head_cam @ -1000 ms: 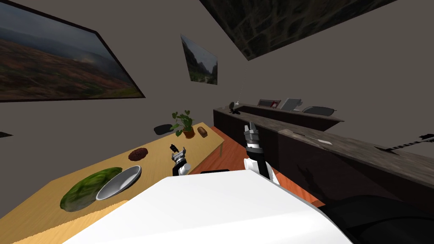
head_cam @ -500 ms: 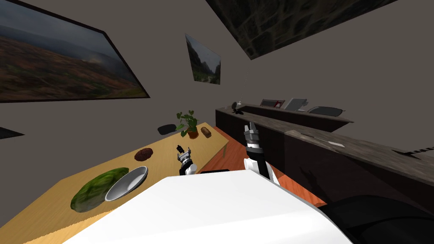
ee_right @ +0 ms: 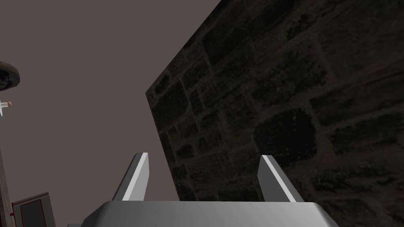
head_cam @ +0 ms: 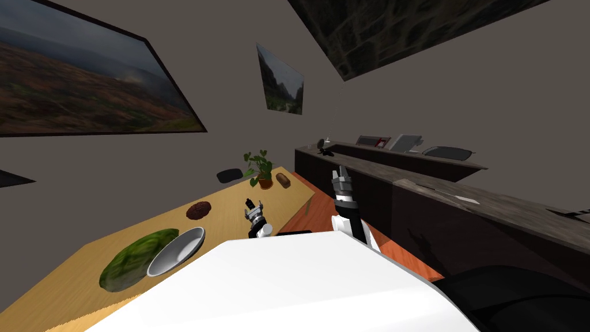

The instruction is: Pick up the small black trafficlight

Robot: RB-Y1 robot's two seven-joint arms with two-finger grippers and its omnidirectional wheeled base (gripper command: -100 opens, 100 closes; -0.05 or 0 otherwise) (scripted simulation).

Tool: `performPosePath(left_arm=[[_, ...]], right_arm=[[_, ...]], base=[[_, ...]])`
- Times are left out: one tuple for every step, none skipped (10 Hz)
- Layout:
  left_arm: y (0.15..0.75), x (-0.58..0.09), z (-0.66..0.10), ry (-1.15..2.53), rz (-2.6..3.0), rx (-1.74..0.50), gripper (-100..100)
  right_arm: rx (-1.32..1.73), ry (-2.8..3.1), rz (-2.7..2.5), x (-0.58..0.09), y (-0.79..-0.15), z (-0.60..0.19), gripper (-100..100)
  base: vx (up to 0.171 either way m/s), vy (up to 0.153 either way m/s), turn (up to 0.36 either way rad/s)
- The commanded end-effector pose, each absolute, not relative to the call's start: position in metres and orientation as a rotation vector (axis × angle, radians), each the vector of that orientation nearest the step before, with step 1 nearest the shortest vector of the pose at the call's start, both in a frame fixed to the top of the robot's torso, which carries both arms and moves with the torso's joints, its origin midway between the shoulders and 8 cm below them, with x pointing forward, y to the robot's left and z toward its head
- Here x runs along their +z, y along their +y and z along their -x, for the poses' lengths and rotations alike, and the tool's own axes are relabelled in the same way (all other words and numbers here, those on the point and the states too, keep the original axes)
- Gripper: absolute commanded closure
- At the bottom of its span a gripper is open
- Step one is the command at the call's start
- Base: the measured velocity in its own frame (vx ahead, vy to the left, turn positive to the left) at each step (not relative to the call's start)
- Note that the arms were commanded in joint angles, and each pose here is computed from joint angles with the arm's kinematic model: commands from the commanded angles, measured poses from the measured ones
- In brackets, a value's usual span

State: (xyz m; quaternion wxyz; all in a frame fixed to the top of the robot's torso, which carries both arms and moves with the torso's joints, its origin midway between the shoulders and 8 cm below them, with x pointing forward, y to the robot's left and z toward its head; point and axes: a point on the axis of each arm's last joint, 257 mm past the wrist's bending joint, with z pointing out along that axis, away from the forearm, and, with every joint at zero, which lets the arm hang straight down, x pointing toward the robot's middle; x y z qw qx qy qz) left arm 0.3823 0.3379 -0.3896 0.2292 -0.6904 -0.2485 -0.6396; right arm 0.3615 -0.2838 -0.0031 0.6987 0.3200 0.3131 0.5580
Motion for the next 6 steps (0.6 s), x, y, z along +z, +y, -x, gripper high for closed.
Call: performPosePath(left_arm=[[0.3379,-0.3896,-0.3823,-0.684,1.9,-1.76,100],[0.3379,-0.3896,-0.3823,-0.684,1.9,-1.761,100],[0.338,-0.3895,-0.3824,-0.683,1.9,-1.761,100],[0.3379,-0.3895,-0.3824,-0.683,1.9,-1.761,100],[0.338,-0.3894,-0.3825,-0.683,1.9,-1.761,100],[0.338,-0.3893,-0.3825,-0.684,1.899,-1.761,0]], right_arm=[[1.244,0.698,-0.713,-0.0031,-0.2838,-0.3615,0],[1.244,0.698,-0.713,-0.0031,-0.2838,-0.3615,0],[1.244,0.698,-0.713,-0.003,-0.2838,-0.3615,0],[1.244,0.698,-0.713,-0.003,-0.2838,-0.3615,0],[1.244,0.698,-0.713,-0.003,-0.2838,-0.3615,0],[1.244,0.698,-0.713,-0.003,-0.2838,-0.3615,0]], base=[[0.002,0.007,0.0],[0.0,0.0,0.0],[0.0,0.0,0.0],[0.0,0.0,0.0],[0.0,0.0,0.0],[0.0,0.0,0.0]])
